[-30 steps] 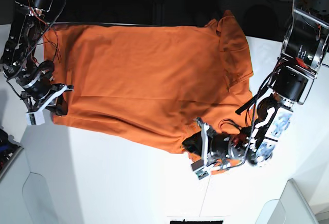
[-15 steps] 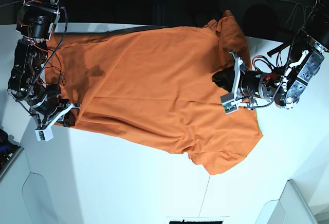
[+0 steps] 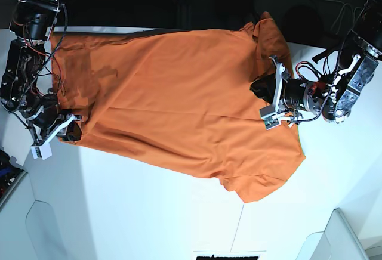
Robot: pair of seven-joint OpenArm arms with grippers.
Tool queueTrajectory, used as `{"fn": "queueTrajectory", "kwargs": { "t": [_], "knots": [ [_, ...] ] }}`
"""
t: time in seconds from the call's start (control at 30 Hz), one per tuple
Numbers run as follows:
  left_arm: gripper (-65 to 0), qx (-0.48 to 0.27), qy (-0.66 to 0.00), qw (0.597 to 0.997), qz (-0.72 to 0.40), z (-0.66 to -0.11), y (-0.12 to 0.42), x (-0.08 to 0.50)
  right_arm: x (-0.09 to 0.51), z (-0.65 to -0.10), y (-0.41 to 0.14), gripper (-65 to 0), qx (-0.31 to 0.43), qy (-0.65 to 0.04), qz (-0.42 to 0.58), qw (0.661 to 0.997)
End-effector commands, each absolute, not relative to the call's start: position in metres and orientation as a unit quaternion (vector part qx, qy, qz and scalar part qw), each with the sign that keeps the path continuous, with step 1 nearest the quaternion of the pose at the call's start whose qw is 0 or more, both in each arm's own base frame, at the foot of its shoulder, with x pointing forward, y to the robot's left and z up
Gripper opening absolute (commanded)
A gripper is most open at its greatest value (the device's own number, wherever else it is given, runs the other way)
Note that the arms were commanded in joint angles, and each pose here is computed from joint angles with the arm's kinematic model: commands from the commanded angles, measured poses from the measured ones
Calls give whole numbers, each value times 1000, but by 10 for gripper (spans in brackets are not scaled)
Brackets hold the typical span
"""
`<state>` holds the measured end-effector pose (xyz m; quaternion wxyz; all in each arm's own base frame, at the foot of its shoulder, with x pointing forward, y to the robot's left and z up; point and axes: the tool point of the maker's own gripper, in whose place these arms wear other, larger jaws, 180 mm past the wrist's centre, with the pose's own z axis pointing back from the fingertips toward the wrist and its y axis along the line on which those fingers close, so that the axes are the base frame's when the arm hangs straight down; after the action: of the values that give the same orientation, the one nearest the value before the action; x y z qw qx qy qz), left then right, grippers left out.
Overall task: Layout the t-shirt on the table in an organized manner, then fold the t-shirt properly
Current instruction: 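Release the hem and raise the left gripper off the shirt, then grasp the shirt shoulder with the left gripper and tug it outward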
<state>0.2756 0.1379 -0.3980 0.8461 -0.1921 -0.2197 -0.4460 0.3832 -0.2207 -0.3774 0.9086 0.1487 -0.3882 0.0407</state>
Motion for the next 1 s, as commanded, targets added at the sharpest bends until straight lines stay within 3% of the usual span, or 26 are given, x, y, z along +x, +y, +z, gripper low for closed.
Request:
{"fn": "queueTrajectory", "kwargs": {
  "t": [0.0,0.3,0.63,0.97],
  "knots": [
    [-537,-188,-236,842,-447,-387,141,285,394,-356,-223,-519,151,-411,47,898],
    [-537,-173,-230,843,-455,-390,146,285,357,-338,-214,-519,146,-423,75,891],
    [-537,-164,-213,847,-458,-393,152,282,285,-392,-220,-520,113,-351,84,926],
    [-537,-127,-192,860,-456,-389,192,280,269,-419,-230,-520,102,-325,66,938]
  ]
}}
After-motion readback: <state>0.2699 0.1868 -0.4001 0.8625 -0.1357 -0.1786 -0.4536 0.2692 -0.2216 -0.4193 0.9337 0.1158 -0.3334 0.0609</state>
